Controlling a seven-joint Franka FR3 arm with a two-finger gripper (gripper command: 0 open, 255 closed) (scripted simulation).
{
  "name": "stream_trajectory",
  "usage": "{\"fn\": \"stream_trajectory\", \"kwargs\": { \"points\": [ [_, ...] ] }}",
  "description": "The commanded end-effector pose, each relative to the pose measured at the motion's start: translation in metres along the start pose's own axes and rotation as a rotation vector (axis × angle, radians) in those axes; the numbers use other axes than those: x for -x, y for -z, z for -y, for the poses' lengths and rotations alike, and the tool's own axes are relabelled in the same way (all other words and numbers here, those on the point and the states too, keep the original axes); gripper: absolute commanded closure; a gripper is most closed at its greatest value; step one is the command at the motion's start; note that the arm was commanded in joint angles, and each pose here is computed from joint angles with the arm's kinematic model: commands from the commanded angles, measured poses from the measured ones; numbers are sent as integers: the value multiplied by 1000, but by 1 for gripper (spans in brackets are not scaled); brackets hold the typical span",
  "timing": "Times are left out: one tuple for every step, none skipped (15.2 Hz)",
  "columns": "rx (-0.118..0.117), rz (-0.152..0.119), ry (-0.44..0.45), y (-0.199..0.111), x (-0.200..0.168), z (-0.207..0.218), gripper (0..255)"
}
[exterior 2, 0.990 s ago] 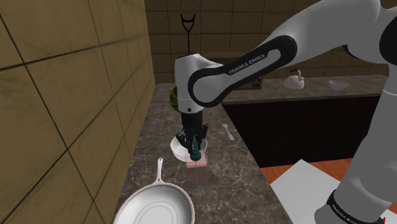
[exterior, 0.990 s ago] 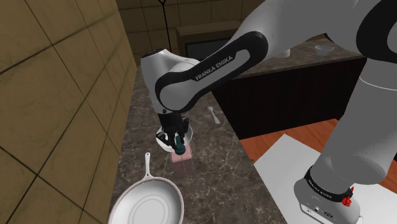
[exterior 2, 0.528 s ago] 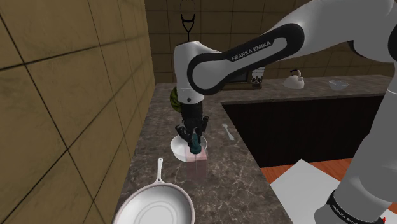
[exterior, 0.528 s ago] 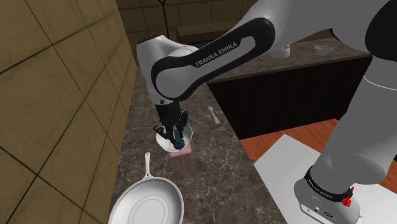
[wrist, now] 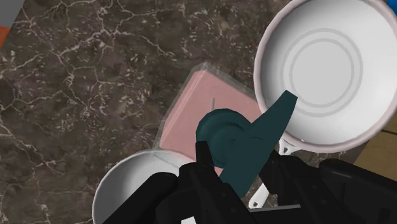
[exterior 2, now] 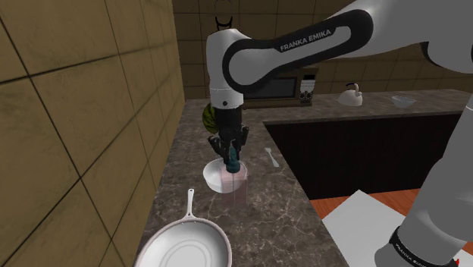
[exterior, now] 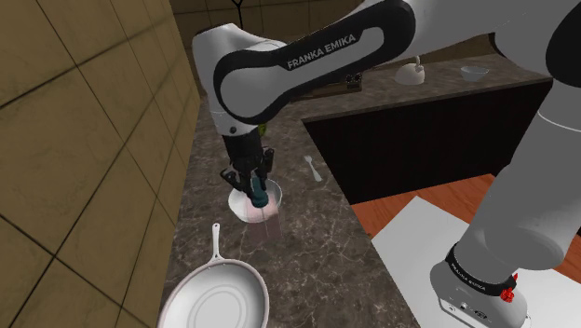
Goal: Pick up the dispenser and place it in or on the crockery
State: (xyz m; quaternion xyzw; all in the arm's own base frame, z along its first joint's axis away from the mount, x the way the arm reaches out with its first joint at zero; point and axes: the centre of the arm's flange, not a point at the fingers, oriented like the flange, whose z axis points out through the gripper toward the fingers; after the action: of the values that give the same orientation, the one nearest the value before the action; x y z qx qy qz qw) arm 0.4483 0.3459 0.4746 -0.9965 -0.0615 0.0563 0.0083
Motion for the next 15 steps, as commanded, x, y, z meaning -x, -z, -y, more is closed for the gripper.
{"fn": "stream_trajectory", "kwargs": {
  "points": [
    [0,0,0,10,1,1,255],
    [0,0,0,16,2,1,255],
    [0,0,0,21,2,1,255],
    [0,0,0,26,3,1,255],
    [0,0,0,31,3,1,255],
    [0,0,0,36,4,2,255],
    [0,0,0,42,5,2,255],
    [0,0,0,47,5,2,255],
    [0,0,0,52,6,2,255],
    [0,0,0,57,6,2,255],
    [0,0,0,63,7,2,255],
    [0,0,0,64,7,2,255],
    [0,0,0,71,-3,-3,255],
    [0,0,0,77,-13,-9,255],
    [0,0,0,84,-23,-14,255]
  ]
}}
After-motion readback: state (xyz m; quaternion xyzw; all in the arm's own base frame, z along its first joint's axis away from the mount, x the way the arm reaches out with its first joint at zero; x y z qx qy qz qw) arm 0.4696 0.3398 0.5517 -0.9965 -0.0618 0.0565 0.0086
